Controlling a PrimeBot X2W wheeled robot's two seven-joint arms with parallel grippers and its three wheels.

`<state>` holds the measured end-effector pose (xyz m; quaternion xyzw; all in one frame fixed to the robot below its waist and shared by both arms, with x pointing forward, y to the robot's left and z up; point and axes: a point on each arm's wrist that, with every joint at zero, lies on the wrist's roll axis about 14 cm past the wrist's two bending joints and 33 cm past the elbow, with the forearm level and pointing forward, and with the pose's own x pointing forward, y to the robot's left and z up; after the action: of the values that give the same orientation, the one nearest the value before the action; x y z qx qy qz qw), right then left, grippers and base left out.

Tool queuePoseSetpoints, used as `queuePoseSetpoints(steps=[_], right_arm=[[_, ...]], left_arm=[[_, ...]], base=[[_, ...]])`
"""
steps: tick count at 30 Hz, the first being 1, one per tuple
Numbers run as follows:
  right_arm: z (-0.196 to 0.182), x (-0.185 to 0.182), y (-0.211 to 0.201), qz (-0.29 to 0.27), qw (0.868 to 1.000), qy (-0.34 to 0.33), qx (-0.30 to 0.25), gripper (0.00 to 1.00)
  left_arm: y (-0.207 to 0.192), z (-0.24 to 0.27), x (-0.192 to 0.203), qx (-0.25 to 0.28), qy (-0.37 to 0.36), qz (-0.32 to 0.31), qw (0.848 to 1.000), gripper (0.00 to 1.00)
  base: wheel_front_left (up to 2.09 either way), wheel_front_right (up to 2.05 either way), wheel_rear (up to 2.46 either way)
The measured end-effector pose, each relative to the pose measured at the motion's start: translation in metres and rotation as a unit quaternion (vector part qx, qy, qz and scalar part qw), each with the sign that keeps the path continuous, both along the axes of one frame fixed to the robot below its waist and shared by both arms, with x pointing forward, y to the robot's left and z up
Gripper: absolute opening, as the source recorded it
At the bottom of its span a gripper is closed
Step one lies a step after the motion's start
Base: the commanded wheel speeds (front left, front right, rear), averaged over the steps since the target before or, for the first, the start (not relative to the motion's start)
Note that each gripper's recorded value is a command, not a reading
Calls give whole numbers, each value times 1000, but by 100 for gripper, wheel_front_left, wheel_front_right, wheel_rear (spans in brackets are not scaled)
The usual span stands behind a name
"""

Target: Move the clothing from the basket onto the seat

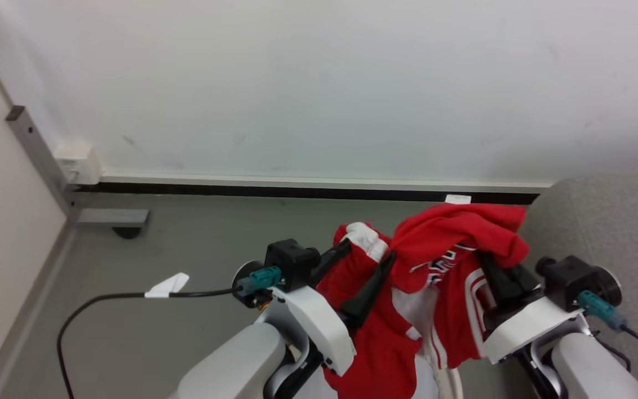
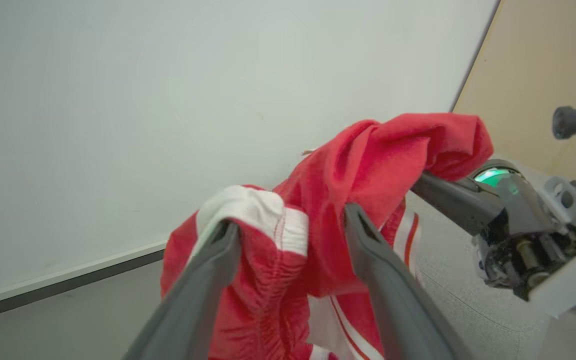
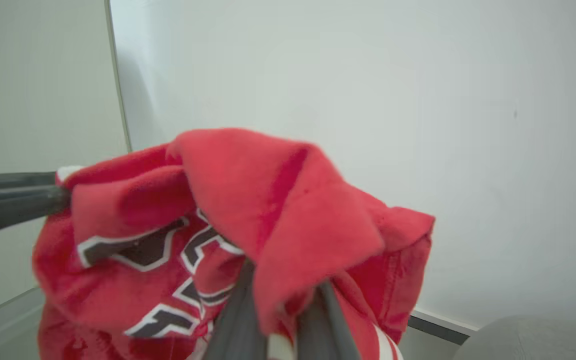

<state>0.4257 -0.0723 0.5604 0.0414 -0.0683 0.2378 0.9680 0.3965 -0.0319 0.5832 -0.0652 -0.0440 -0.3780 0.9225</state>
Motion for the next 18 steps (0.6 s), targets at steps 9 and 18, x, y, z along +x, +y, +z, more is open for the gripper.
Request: queuePoseSetpoints(steps=[9, 18], right_arm=[[35, -3, -81, -98, 994, -51, 15, 0], [42, -38, -162, -203, 976, -73, 14, 0]], left_arm=[[-37, -12, -12, 4, 8, -57, 998, 100], [-78, -17, -20, 5, 4, -113, 994, 100]], base=[[0, 0, 0], [0, 0, 0]])
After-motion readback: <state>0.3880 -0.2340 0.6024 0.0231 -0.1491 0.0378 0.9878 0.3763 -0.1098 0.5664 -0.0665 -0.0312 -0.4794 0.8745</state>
